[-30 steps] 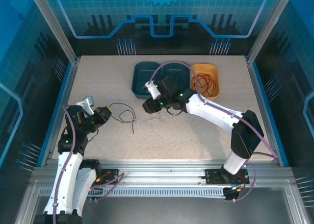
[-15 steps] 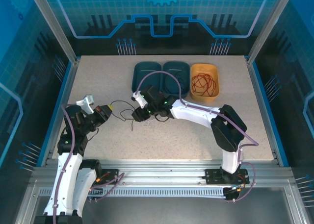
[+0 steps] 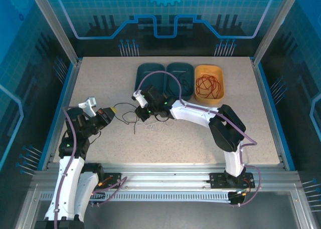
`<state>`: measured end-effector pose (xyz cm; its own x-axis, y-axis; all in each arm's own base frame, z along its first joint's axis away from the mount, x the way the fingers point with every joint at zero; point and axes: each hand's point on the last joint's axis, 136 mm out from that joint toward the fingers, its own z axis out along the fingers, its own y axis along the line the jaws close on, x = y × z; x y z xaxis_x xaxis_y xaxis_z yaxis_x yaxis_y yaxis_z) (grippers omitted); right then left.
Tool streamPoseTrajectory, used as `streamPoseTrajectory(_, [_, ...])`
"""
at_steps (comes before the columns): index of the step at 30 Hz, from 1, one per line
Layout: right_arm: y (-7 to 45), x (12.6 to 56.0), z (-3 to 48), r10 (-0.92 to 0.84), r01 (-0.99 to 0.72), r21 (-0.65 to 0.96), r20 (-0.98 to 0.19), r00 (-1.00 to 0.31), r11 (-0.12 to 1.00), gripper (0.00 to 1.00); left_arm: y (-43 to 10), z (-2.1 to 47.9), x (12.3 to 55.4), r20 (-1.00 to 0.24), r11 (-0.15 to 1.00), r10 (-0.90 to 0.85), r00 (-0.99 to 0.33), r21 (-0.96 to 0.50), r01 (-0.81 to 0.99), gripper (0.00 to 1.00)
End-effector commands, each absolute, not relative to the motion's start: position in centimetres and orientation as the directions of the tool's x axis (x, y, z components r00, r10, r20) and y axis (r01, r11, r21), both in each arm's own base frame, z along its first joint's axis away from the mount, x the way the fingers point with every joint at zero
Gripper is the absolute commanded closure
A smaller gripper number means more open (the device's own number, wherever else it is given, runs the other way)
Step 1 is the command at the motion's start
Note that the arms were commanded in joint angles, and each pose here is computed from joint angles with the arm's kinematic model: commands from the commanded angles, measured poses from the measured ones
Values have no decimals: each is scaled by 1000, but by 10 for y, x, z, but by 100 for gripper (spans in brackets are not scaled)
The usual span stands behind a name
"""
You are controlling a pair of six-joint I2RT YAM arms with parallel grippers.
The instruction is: Untangle the cables
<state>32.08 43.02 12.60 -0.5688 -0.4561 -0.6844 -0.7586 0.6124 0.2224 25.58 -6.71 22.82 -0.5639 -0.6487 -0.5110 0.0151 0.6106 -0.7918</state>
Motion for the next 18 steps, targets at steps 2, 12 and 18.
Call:
streamPoseTrajectory(2, [424,339,158,-415,-749,169,-745,-523,640,99,-69,242,255,-514,592,-653,-556,-805,48,94])
streamPoseTrajectory(12, [398,337,203,-422,-723,80,-766,-485,686,100,-69,227,256,-480,581,-662,-576,-814,11,78])
streamPoseTrajectory(18, [373,335,237,-440,-667,-7,-757,-483,745,100,-70,224,257,-470,572,-665,-581,-820,9,49])
